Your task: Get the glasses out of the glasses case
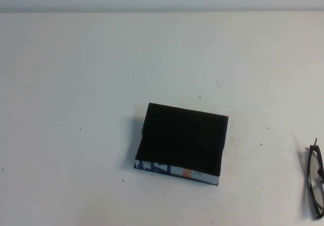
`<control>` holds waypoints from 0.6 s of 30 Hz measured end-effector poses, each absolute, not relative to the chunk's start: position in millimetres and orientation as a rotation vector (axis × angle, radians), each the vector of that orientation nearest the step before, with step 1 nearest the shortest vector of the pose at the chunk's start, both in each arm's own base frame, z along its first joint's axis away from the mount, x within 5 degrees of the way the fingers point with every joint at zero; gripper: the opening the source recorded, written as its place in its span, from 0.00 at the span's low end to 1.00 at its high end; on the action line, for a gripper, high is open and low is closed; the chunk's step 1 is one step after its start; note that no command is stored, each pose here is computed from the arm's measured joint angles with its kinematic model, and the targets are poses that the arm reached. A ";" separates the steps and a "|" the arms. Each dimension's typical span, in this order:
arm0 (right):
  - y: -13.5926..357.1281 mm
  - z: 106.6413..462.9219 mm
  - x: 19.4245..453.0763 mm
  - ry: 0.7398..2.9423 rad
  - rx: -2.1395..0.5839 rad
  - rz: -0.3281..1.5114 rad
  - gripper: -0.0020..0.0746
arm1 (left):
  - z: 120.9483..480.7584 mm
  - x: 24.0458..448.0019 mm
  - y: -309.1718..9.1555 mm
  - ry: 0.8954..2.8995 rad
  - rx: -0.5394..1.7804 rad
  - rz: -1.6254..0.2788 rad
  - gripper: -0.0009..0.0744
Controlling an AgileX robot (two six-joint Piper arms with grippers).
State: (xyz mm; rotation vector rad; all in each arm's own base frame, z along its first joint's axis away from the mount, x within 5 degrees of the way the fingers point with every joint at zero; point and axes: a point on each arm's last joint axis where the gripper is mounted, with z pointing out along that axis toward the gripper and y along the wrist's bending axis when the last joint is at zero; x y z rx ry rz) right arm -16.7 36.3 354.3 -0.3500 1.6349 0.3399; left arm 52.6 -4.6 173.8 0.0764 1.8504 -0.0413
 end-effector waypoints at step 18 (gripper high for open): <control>9.3 325.2 10.6 1.688 -0.149 0.049 0.00 | 173.8 52.6 -4.6 1.850 0.076 -0.041 0.01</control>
